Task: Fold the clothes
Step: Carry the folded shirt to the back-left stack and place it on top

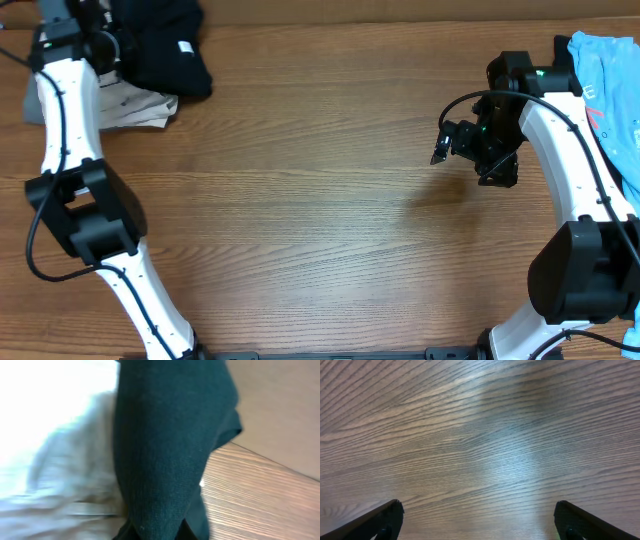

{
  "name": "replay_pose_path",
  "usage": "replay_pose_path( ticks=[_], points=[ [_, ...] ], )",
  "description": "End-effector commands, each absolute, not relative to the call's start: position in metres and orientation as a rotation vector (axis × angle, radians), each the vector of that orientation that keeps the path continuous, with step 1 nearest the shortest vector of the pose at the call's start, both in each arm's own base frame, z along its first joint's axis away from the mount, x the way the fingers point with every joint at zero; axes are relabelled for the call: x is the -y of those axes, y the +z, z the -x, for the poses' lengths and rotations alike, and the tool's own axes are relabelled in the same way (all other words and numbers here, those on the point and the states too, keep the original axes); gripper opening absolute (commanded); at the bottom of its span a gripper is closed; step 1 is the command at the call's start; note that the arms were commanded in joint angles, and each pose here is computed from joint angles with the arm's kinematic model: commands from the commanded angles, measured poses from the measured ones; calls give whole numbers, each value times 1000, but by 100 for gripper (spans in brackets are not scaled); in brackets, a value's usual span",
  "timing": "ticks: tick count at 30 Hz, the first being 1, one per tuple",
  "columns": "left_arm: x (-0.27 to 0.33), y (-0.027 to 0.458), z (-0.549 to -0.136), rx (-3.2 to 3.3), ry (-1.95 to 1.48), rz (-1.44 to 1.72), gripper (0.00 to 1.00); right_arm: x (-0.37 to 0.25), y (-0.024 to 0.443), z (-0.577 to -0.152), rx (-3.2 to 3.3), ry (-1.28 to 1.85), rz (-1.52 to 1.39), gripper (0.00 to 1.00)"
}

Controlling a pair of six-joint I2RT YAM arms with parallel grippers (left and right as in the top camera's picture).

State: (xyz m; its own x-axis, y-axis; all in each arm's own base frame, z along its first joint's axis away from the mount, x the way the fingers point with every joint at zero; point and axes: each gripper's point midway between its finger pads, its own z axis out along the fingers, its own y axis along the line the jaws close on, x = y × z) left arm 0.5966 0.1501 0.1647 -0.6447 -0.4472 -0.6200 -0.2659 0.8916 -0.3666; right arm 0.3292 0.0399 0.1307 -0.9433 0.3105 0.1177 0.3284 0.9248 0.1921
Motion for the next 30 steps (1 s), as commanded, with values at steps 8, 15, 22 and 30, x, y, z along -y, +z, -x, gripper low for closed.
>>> replay_pose_path(
  ticks=[8, 15, 22, 30],
  points=[
    [-215, 176, -586, -2250, -175, 526, 4, -38, 139, -331, 3028, -315, 493, 100],
    [-241, 174, -579, -2256, 17, 574, 4, -37, 139, -329, 3021, -313, 493, 100],
    [-266, 166, -570, -2257, 193, 653, 4, -38, 139, -327, 3009, -309, 498, 100],
    [-283, 153, -571, -2249, 288, 669, 5, -38, 139, -321, 2986, -301, 499, 100]
  ],
)
